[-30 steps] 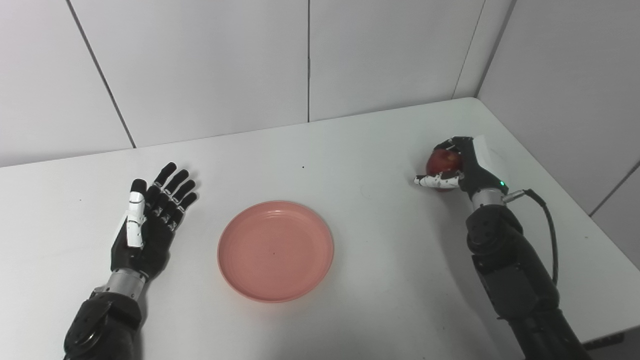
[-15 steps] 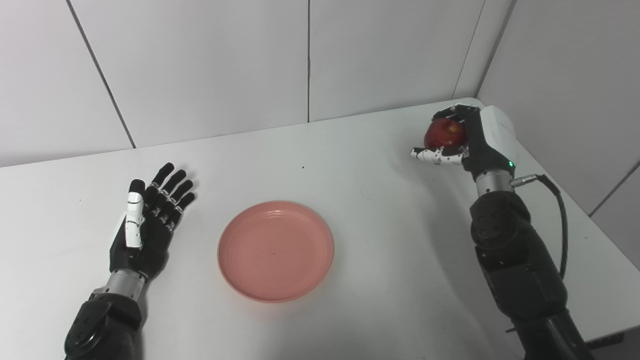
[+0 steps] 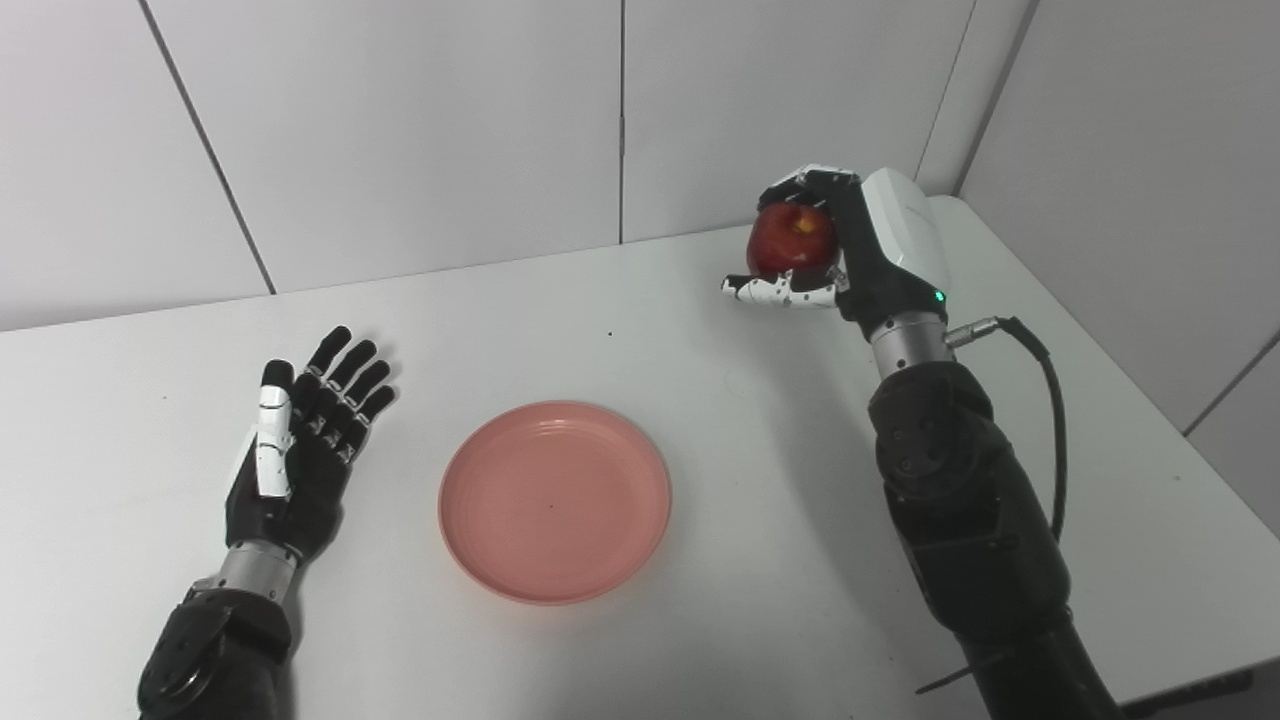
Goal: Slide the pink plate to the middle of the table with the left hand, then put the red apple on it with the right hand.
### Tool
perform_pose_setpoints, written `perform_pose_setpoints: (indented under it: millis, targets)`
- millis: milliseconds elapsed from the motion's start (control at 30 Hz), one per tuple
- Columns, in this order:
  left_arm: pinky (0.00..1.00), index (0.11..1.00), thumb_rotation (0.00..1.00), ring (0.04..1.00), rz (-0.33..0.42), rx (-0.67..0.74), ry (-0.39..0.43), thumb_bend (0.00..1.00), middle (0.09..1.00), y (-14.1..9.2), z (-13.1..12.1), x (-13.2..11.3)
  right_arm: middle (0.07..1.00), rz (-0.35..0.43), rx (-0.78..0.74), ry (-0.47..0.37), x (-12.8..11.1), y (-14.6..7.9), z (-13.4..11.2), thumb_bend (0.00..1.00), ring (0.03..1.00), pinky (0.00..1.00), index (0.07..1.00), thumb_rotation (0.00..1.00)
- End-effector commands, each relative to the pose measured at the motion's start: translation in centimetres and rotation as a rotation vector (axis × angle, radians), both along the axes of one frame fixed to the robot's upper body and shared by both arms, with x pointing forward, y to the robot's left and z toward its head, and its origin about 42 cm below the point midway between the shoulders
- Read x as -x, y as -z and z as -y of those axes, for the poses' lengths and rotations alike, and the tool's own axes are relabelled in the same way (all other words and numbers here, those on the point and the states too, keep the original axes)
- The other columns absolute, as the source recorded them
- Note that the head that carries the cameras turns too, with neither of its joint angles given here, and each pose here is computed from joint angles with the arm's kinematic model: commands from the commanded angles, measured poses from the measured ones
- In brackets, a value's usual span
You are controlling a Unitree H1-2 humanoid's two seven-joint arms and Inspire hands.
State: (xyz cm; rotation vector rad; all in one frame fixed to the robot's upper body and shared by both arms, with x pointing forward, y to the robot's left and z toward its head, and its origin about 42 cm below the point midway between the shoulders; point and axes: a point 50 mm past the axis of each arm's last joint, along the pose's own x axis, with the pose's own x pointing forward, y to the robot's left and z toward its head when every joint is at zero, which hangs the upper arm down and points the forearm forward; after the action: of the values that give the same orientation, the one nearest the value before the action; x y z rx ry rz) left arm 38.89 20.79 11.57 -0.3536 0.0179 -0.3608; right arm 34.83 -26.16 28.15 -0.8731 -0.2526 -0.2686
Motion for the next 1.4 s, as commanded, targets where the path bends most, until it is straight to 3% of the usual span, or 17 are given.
perform_pose_setpoints:
  millis: [0,133,267,467,867,1133,1367]
  targets:
    - [0.90,0.892,0.88,0.898,-0.148,-0.003,-0.004,0.73,0.904,3.8,0.5,2.4,0.439,0.113,0.032,-0.030,-0.3,-2.9,-1.3,0.53,0.377,0.31,0.523,0.00]
    - [0.90,0.893,0.90,0.900,-0.147,-0.015,-0.008,0.72,0.907,3.6,1.0,2.6,0.426,0.131,0.037,-0.109,-0.6,-2.8,-3.4,0.52,0.331,0.25,0.532,0.00]
    - [0.91,0.893,0.89,0.905,-0.145,-0.016,-0.009,0.73,0.907,3.4,1.5,2.8,0.442,0.135,0.046,-0.173,-0.8,-2.3,-5.4,0.53,0.371,0.30,0.519,0.00]
    - [0.90,0.888,0.90,0.899,-0.150,-0.014,-0.017,0.73,0.901,3.2,2.5,3.1,0.443,0.124,0.037,-0.272,-0.8,-1.4,-8.8,0.53,0.370,0.30,0.519,0.00]
    - [0.89,0.881,0.90,0.887,-0.155,-0.010,-0.030,0.76,0.891,2.9,3.9,3.4,0.431,0.013,0.021,-0.423,-0.1,1.3,-14.7,0.52,0.335,0.26,0.528,0.00]
    - [0.88,0.869,0.90,0.878,-0.147,-0.004,-0.038,0.75,0.884,2.7,4.4,3.4,0.417,-0.061,0.027,-0.492,1.0,3.0,-16.9,0.52,0.318,0.25,0.526,0.00]
    - [0.87,0.870,0.89,0.889,-0.146,0.003,-0.037,0.75,0.887,2.5,4.4,3.4,0.421,-0.112,0.015,-0.511,1.9,4.4,-17.1,0.52,0.336,0.26,0.522,0.00]
